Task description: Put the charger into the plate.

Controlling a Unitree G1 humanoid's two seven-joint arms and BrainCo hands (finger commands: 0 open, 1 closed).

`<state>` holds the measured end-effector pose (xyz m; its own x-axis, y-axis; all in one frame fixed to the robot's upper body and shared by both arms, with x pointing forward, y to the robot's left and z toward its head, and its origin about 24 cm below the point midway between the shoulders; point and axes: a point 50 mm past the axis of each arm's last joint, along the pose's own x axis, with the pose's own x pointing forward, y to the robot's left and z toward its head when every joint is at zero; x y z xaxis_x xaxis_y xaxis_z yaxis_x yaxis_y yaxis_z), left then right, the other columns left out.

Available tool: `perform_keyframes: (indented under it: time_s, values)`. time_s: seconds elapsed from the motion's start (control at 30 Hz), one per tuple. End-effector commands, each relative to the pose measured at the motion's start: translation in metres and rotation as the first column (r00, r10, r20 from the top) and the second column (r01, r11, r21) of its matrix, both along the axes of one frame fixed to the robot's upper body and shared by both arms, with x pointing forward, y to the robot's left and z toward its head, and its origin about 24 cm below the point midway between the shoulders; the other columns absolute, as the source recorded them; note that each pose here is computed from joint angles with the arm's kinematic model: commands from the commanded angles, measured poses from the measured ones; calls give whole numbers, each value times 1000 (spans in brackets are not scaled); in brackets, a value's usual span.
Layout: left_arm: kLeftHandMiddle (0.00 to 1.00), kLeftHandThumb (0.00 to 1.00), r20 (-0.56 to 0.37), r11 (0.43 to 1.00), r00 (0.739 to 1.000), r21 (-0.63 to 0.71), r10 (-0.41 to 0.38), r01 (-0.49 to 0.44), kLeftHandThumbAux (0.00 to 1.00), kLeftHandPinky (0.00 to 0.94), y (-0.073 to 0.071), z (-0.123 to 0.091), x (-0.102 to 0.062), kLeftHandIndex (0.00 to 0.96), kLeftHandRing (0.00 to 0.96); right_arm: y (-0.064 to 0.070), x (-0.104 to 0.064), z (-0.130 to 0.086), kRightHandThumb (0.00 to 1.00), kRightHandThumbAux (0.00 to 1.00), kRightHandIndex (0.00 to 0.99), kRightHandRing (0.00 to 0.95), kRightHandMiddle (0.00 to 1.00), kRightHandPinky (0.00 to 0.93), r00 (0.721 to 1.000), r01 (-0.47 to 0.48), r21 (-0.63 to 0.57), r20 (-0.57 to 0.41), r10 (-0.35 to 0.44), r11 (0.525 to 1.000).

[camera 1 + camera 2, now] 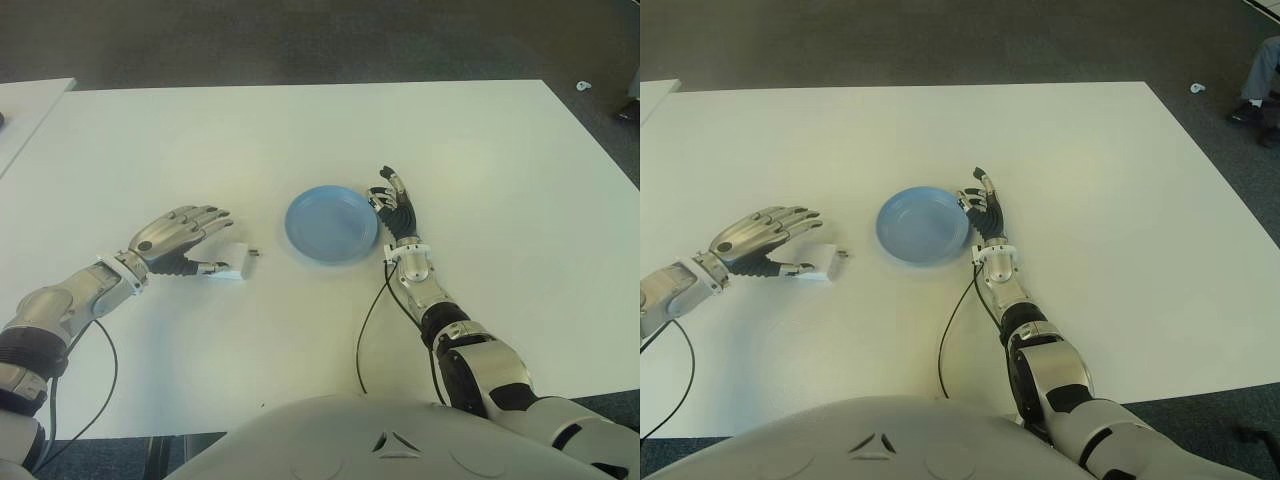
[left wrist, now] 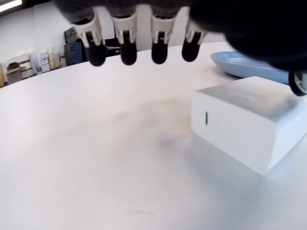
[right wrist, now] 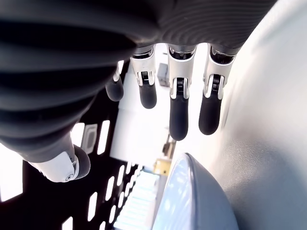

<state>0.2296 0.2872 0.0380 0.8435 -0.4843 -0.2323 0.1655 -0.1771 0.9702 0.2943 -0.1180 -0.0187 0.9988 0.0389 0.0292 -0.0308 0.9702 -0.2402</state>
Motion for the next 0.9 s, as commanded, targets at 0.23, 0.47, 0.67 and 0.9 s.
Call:
perform_keyframes:
  time_s: [0.23,0.47,0.67,0.9]
  values:
    - [0,416,-28,1000,1000,15,2,-2,130,0,4,-2,-2,0,0,-8,-41,-52,0,561,0,272,127,321,962,29,-37,-271,-38,999]
    - [0,422,-30,1000,1000,9,5,-5,135,0,5,-3,-1,0,0,-8,-40,-52,0,566,0,278,125,341,962,26,-40,-272,-36,999]
    - [0,416,-36,1000,999,8,6,-5,131,0,5,-2,-1,0,0,-7,-40,-52,0,564,0,286,129,339,961,25,-43,-275,-36,999]
    - [0,423,-41,1000,999,8,-1,1,127,0,6,-2,-1,0,0,-7,-39,-53,0,552,0,296,141,328,959,22,-46,-281,-34,999]
